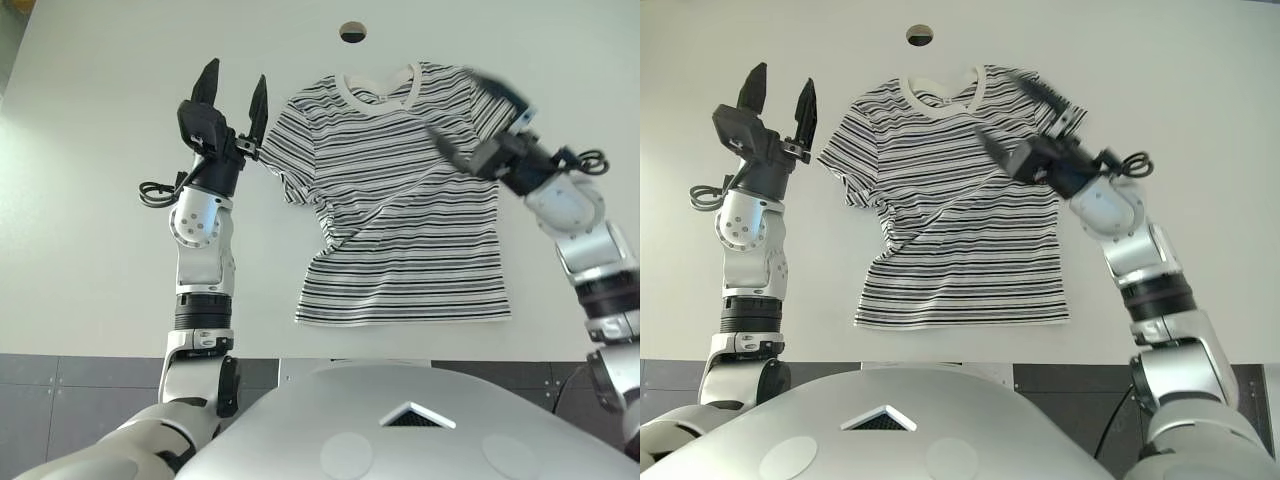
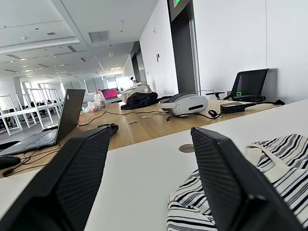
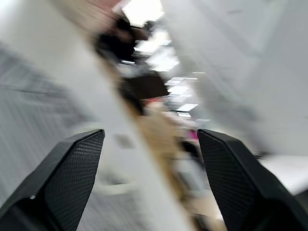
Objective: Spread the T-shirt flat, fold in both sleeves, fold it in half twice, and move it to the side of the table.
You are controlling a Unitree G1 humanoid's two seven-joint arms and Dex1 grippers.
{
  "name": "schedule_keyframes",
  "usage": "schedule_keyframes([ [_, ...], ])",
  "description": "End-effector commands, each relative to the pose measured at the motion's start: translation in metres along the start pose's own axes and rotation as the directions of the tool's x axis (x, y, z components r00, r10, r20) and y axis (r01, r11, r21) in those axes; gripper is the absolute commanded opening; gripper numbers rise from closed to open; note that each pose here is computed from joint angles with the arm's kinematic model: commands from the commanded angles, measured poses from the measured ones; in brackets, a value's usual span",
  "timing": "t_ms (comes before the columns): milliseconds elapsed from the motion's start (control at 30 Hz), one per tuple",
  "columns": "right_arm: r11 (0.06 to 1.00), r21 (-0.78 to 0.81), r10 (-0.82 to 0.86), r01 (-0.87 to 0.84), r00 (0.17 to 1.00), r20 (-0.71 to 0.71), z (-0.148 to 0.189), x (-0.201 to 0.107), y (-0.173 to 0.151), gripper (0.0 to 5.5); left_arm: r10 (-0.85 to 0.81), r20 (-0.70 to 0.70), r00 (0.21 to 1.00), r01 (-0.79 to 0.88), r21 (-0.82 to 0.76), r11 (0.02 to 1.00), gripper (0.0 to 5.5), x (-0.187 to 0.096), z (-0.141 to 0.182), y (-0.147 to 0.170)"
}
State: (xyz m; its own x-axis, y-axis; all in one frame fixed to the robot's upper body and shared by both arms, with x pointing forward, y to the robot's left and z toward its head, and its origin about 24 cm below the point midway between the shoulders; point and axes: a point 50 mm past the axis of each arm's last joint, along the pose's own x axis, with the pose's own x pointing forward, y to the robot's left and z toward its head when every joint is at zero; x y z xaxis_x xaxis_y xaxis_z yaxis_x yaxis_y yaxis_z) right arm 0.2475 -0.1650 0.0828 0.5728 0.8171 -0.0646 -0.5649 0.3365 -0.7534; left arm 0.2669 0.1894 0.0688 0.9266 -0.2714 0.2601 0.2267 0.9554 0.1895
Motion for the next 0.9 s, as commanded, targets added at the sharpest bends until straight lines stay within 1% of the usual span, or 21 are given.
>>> schedule_keyframes([
  [33, 0.923, 0.09, 0.383, -0.375, 0.916, -0.12, -0.006, -0.04, 0.029, 3.57, -0.015, -0.001, 1.0, 0.015, 0.02, 1.0, 3.08, -0.002, 0.005, 0.004],
  [100, 0.837, 0.177, 0.547, -0.518, 0.803, -0.235, -0.021, -0.064, 0.048, 3.57, -0.014, 0.008, 1.0, 0.014, 0.031, 0.999, 3.08, -0.001, 0.009, 0.006],
  [133, 0.787, 0.215, 0.618, -0.579, 0.734, -0.283, -0.029, -0.076, 0.057, 3.57, -0.014, 0.012, 1.0, 0.013, 0.035, 0.999, 3.08, -0.001, 0.01, 0.007],
  [200, 0.711, 0.287, 0.703, -0.642, 0.631, -0.328, -0.036, -0.093, 0.066, 3.57, -0.017, 0.018, 1.0, 0.016, 0.044, 0.999, 3.08, 0.0, 0.013, 0.008],
  [300, 0.596, 0.396, 0.802, -0.699, 0.496, -0.332, -0.033, -0.119, 0.069, 3.57, -0.025, 0.025, 0.999, 0.024, 0.054, 0.998, 3.08, 0.0, 0.015, 0.007],
  [367, 0.542, 0.444, 0.84, -0.714, 0.466, -0.276, -0.021, -0.127, 0.065, 3.57, -0.03, 0.025, 0.999, 0.028, 0.06, 0.998, 3.08, 0.001, 0.016, 0.007],
  [433, 0.544, 0.441, 0.838, -0.714, 0.494, -0.233, -0.009, -0.122, 0.056, 3.57, -0.035, 0.024, 0.999, 0.033, 0.062, 0.998, 3.08, 0.001, 0.017, 0.007],
  [467, 0.563, 0.425, 0.824, -0.709, 0.519, -0.225, -0.005, -0.118, 0.052, 3.57, -0.036, 0.024, 0.999, 0.035, 0.062, 0.997, 3.08, 0.002, 0.017, 0.007],
  [533, 0.629, 0.375, 0.774, -0.681, 0.594, -0.22, -0.002, -0.107, 0.042, 3.57, -0.037, 0.025, 0.999, 0.036, 0.06, 0.998, 3.08, 0.003, 0.017, 0.006],
  [600, 0.713, 0.315, 0.696, -0.626, 0.687, -0.208, 0.001, -0.094, 0.027, 3.57, -0.038, 0.02, 0.999, 0.037, 0.056, 0.998, 3.08, 0.003, 0.017, 0.006],
  [633, 0.755, 0.289, 0.648, -0.589, 0.737, -0.191, 0.004, -0.088, 0.016, 3.57, -0.039, 0.013, 0.999, 0.038, 0.053, 0.998, 3.08, 0.003, 0.017, 0.006],
  [700, 0.808, 0.27, 0.571, -0.523, 0.808, -0.146, 0.01, -0.08, -0.002, 3.57, -0.048, -0.008, 0.999, 0.048, 0.037, 0.998, 3.08, 0.002, 0.015, 0.006],
  [800, 0.86, 0.254, 0.479, -0.443, 0.872, -0.099, 0.015, -0.075, -0.027, 3.57, -0.104, -0.102, 0.989, 0.104, -0.01, 0.995, 3.08, -0.005, 0.006, -0.001],
  [867, 0.867, 0.266, 0.452, -0.422, 0.89, -0.058, 0.018, -0.074, -0.033, 3.57, -0.161, -0.198, 0.967, 0.148, -0.079, 0.986, 3.08, -0.012, -0.004, -0.008],
  [900, 0.866, 0.271, 0.448, -0.421, 0.893, -0.045, 0.018, -0.073, -0.033, 3.57, -0.196, -0.248, 0.949, 0.163, -0.145, 0.976, 3.08, -0.017, -0.008, -0.012],
])
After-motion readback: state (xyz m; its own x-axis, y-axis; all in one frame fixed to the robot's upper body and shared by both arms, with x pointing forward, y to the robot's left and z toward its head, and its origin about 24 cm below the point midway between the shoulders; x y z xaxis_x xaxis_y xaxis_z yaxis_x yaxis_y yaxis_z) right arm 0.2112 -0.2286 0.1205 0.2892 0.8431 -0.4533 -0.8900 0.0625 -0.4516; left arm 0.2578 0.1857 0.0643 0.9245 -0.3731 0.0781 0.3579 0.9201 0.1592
